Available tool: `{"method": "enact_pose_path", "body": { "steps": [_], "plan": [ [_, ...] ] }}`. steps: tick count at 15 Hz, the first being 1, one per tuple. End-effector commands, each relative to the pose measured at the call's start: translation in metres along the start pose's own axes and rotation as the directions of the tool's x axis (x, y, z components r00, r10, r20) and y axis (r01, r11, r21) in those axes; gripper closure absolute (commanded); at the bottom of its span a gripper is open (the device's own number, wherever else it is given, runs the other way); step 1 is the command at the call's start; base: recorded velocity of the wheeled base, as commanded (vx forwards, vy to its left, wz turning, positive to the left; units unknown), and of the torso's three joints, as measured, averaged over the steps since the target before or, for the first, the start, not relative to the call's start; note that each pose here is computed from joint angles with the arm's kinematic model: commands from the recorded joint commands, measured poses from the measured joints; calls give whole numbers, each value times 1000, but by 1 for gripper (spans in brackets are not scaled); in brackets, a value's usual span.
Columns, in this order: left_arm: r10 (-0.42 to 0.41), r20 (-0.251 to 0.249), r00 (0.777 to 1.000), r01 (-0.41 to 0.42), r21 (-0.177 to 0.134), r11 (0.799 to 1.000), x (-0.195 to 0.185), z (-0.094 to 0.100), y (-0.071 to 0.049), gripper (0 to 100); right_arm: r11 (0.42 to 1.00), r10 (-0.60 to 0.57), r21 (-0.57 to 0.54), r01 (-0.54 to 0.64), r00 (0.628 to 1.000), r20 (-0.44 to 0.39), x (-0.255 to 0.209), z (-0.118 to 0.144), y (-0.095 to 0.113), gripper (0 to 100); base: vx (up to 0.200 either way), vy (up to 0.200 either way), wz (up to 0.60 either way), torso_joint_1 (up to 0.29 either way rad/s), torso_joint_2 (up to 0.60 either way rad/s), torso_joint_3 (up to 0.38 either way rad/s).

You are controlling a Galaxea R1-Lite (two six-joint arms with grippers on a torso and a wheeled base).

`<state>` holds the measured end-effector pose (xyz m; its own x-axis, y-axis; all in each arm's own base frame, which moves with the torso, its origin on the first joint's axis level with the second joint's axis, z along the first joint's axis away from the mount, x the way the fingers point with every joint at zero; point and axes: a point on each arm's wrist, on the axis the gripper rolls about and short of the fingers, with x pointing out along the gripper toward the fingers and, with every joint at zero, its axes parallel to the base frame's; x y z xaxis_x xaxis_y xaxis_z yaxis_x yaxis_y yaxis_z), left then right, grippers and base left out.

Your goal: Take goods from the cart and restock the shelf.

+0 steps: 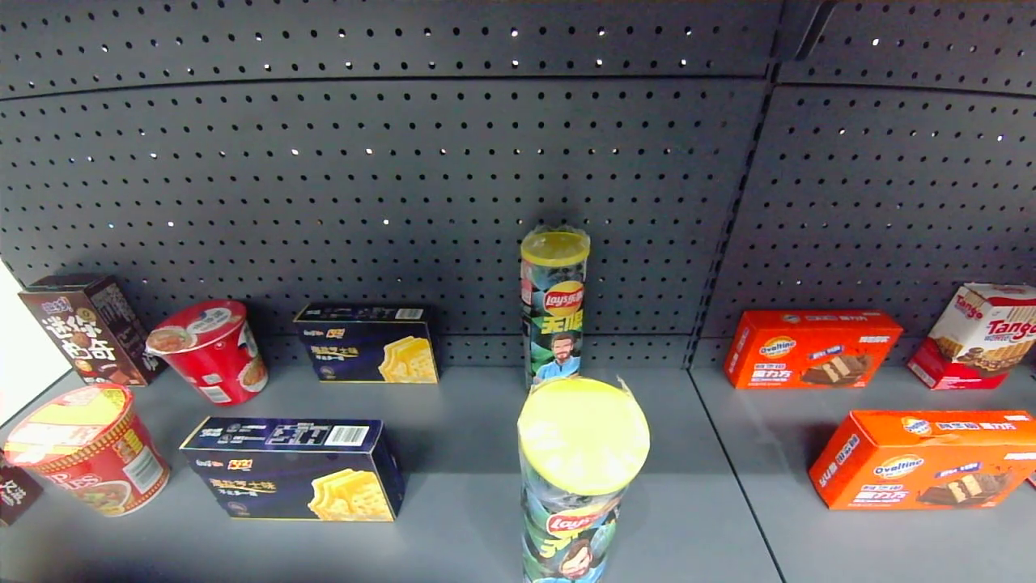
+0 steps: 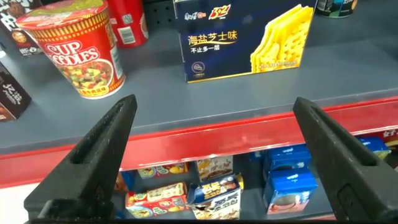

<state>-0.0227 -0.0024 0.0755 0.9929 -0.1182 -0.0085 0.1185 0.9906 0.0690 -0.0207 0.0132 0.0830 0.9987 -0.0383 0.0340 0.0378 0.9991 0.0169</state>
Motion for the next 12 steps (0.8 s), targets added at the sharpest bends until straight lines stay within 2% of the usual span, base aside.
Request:
{"method": "enact_pose_path", "body": {
  "steps": [1,8,9,10,11,12],
  "plan": [
    [6,-1,1000,-6,0,1000,0,0,0,0,997,-71,18,71,997,24,0,-1,-1,0,0,0,0,0,0,0],
    [11,0,1000,-11,-2,1000,0,0,0,0,997,-77,32,76,997,31,0,-1,-2,0,0,0,0,0,0,0],
    [14,0,1000,-14,-2,1000,0,0,0,0,985,-174,11,174,984,31,-1,-1,-4,0,0,0,0,0,0,0],
    [20,-2,1000,-20,-4,1000,0,0,0,0,937,-349,2,349,937,15,-1,-3,-8,0,0,0,0,0,0,0],
    [29,-3,1000,-29,-6,1000,0,0,1,0,936,-351,26,351,936,-1,-2,-5,-8,0,0,0,0,0,0,0],
    [39,-2,999,-39,-7,999,0,0,1,0,952,-305,-13,305,952,-23,-1,-7,-7,0,0,0,0,0,0,0]
  ]
}}
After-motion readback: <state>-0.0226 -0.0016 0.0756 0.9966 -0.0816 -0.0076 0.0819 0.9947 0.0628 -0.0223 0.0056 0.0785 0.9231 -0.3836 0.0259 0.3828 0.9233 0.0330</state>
